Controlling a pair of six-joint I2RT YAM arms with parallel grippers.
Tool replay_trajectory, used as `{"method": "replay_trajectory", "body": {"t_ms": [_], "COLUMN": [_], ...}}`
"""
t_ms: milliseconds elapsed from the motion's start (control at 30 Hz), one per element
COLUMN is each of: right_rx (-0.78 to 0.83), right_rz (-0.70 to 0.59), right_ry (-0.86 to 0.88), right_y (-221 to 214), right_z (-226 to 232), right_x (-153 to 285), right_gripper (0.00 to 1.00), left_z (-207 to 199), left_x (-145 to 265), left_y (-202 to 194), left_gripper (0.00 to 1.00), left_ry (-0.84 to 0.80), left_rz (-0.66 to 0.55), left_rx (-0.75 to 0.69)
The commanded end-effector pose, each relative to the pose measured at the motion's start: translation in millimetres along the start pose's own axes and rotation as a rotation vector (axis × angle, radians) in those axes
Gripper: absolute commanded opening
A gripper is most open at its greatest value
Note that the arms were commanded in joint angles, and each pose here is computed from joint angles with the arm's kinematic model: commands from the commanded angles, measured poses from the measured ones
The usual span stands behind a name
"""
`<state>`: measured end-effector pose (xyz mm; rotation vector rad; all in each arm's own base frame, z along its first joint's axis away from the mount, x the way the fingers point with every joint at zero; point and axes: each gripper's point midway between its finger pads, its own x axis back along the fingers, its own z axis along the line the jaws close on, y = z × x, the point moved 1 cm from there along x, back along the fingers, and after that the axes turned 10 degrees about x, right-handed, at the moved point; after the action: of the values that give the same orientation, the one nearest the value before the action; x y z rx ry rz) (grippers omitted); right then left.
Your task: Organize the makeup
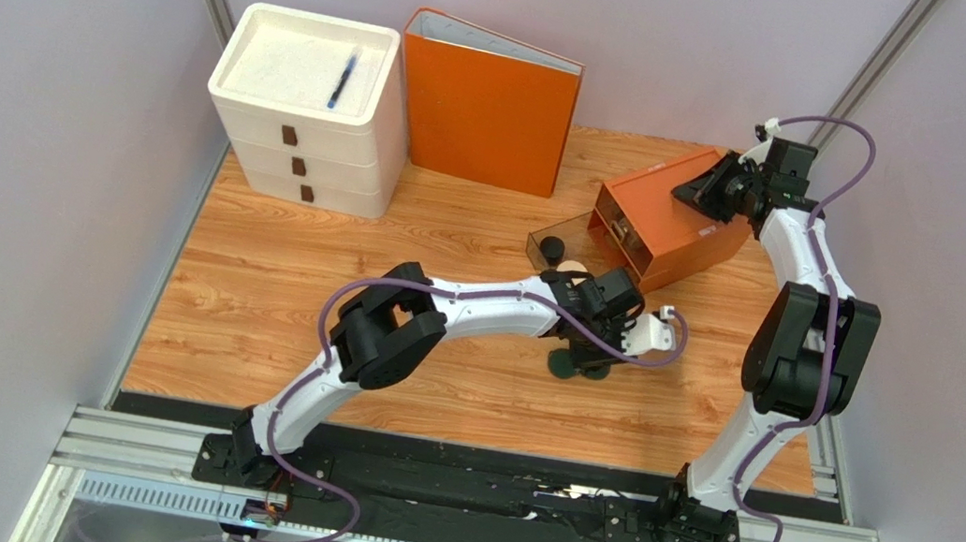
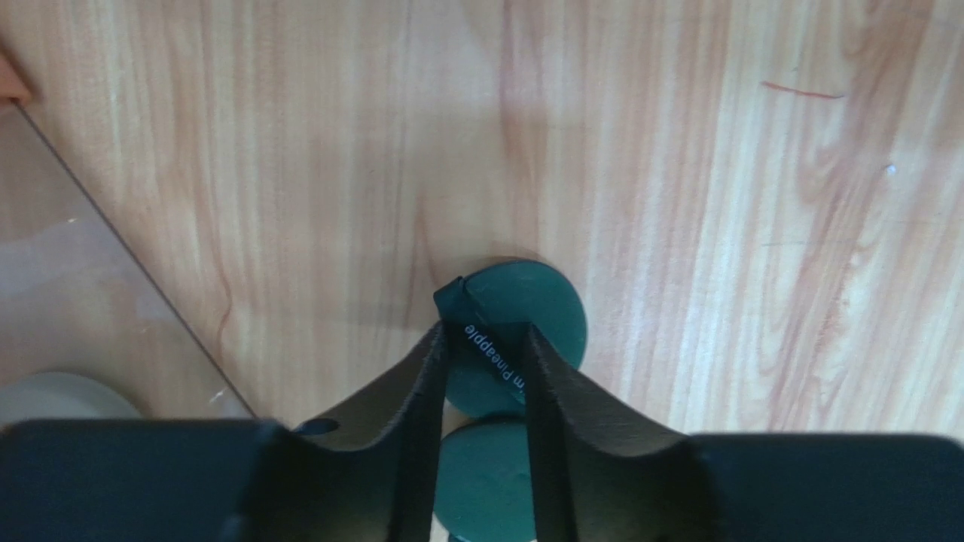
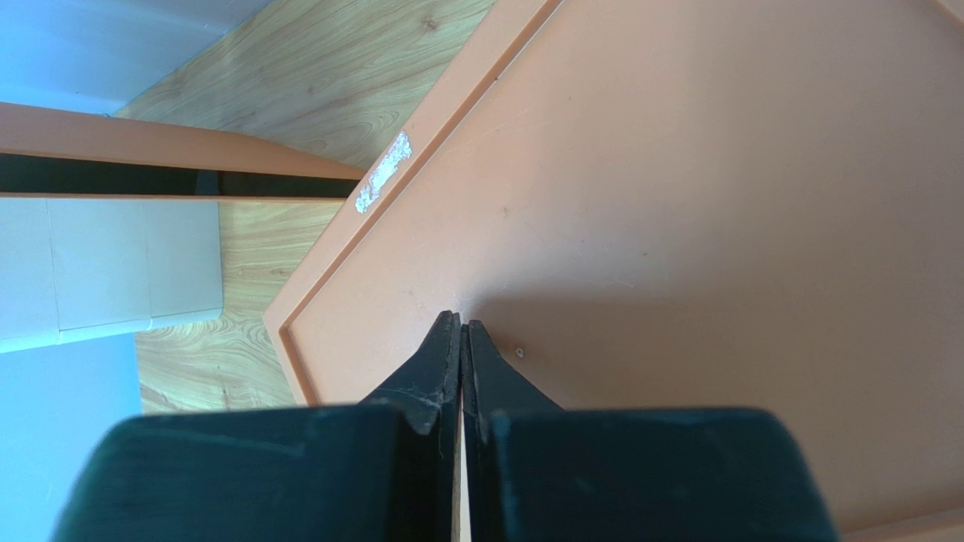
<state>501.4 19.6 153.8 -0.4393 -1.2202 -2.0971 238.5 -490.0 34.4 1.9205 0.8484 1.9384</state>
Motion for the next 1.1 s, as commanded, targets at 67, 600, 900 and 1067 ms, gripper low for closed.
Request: {"method": "replay_trajectory", "body": {"t_ms": [67, 600, 900, 1067], "right_rx": [-0.181, -0.173, -0.177, -0.177], "right_rz": [0.513, 0.511, 0.519, 0.520], "right_ry": [-0.219, -0.223, -0.225, -0.227], "right_y": [-159, -158, -160, -160], "right_z": [-58, -58, -59, -59], "right_x": [-10, -9, -10, -10], "right_gripper": [0.00, 0.00, 0.00, 0.00], "left_z": [-29, 36, 105, 120], "left_x": [-1, 105, 115, 92], "left_y": [0, 110, 115, 97], "left_gripper": [0.03, 0.00, 0.00, 0.41], "left_ry": [-0.117, 0.163, 0.338, 0.337], "left_rz": [0.006, -0.277, -0.313, -0.264], "left_rx": [-0.030, 0.012, 0.153, 0.227]}}
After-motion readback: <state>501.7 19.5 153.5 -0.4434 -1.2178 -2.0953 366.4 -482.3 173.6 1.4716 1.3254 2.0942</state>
